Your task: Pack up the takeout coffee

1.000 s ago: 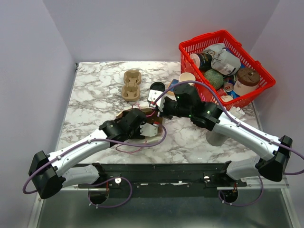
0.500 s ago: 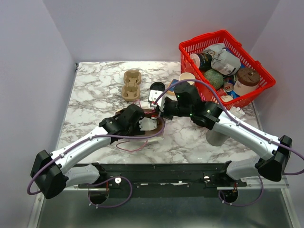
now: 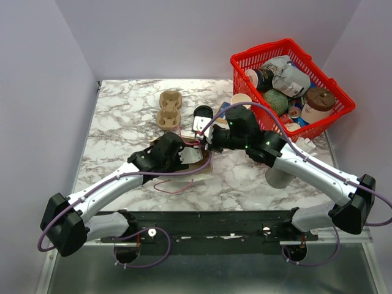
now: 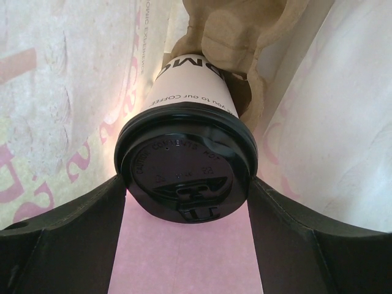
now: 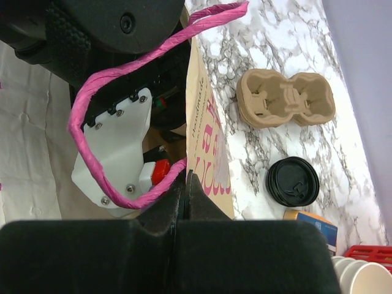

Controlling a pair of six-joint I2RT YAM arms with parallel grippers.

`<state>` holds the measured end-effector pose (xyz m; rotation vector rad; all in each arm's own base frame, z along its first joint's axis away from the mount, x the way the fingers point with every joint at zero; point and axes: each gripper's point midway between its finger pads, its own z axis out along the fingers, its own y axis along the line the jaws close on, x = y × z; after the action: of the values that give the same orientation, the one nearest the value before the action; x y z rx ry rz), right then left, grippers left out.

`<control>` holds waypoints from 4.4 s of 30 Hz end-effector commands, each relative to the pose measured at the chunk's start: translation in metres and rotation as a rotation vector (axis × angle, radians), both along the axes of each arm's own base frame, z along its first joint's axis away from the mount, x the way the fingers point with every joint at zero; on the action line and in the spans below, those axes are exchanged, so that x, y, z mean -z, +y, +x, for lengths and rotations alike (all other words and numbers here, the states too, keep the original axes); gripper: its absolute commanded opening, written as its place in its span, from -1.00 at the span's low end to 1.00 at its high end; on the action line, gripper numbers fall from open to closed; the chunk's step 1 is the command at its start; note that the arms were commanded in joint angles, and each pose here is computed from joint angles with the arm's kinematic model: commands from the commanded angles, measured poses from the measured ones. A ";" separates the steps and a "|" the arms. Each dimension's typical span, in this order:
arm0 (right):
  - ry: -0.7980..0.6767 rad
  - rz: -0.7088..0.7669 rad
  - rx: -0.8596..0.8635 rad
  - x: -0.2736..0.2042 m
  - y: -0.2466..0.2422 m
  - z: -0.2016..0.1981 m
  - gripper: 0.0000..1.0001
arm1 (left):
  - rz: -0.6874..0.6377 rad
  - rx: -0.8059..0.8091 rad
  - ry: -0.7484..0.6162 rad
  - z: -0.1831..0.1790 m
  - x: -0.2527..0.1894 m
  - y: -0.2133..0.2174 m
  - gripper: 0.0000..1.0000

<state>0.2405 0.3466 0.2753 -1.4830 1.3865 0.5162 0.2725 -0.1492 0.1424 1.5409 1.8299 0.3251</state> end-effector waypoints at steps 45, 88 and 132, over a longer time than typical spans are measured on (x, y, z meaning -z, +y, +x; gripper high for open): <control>-0.250 0.063 0.131 -0.018 0.001 0.024 -0.99 | -0.386 0.016 0.108 -0.033 -0.056 -0.024 -1.00; -0.456 0.095 0.075 -0.007 -0.001 0.007 -0.99 | -0.179 0.015 0.284 -0.038 0.005 -0.021 -1.00; -0.449 0.233 0.088 -0.036 -0.004 -0.001 -1.00 | -0.189 -0.204 0.399 -0.029 0.038 -0.013 -1.00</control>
<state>0.2628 0.3285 0.2805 -1.2755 1.1139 0.1531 0.2625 -0.1836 0.1436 1.4717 1.9495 -0.0206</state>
